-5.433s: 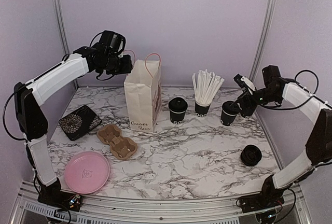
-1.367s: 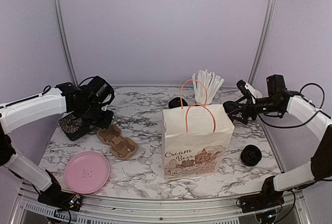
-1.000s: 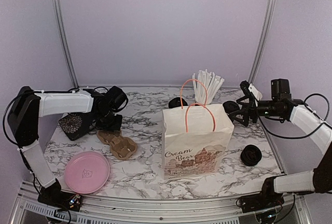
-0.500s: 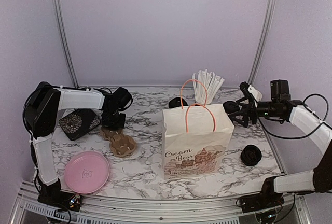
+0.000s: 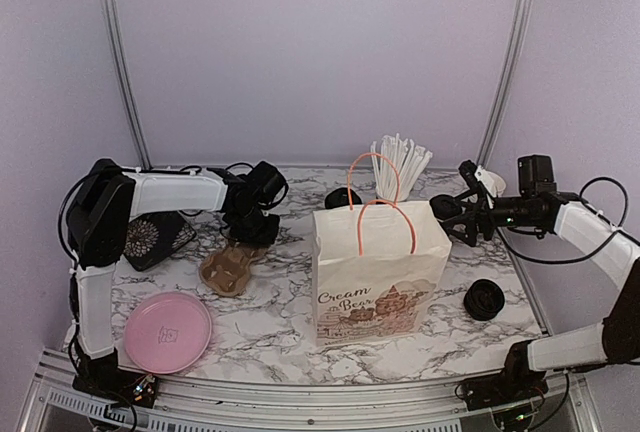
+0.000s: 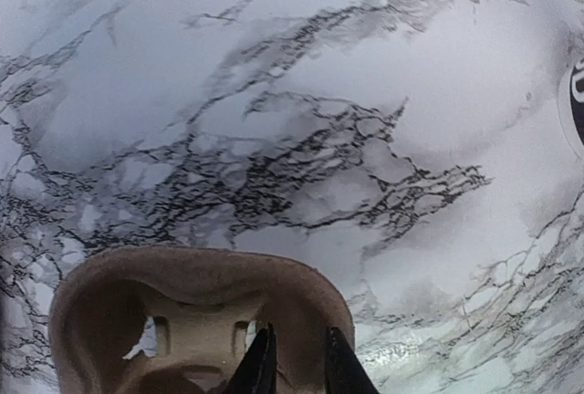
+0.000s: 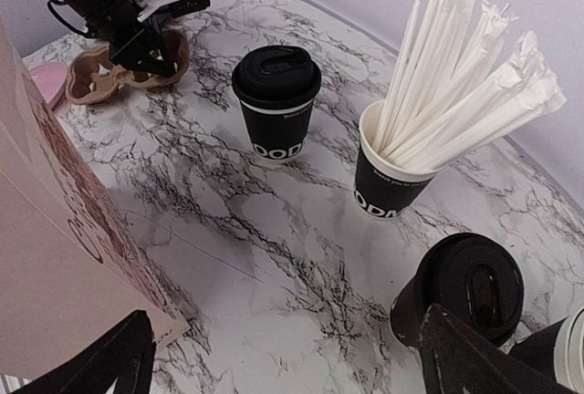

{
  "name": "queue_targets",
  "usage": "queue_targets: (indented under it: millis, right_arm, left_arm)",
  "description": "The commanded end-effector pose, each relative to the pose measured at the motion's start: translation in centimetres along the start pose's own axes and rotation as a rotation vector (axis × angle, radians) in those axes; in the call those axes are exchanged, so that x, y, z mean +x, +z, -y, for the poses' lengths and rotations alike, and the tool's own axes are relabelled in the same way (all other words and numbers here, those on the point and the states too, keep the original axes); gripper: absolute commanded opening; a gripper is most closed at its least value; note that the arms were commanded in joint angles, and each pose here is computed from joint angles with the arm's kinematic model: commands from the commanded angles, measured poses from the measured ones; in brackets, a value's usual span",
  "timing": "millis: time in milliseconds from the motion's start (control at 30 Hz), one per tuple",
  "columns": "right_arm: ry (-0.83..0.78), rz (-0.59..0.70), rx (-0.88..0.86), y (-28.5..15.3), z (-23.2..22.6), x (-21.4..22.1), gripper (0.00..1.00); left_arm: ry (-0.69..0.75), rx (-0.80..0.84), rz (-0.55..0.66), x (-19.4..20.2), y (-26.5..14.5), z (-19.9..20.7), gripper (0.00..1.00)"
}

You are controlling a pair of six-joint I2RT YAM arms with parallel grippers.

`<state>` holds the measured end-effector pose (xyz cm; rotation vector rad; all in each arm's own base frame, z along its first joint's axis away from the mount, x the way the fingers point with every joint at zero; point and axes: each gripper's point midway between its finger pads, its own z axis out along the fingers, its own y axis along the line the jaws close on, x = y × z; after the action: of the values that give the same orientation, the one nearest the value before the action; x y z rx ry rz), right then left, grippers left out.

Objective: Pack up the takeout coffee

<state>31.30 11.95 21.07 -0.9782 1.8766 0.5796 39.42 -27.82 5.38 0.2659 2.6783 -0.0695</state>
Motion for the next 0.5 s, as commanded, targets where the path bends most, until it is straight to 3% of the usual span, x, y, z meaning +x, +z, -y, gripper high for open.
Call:
queue_targets:
  millis: [0, 167, 333, 467]
  right_arm:
    - [-0.010, -0.003, 0.017, 0.0, 0.6, 0.0, 0.99]
    - [-0.007, -0.007, 0.014, 0.1, 0.6, 0.2, 0.99]
    - [-0.007, -0.008, 0.011, 0.1, 0.6, 0.2, 0.99]
    - [-0.005, -0.010, 0.003, 0.2, 0.6, 0.3, 0.99]
  left_arm:
    - [0.053, 0.056, -0.040, 1.3, 0.4, 2.0, 0.21]
    - [0.104, 0.075, 0.010, 1.1, -3.1, 2.4, 0.27]
    - [0.196, 0.061, 0.092, 0.2, -8.5, 0.8, 0.45]
    - [0.340, 0.032, 0.073, 1.5, -9.9, -0.6, 0.62]
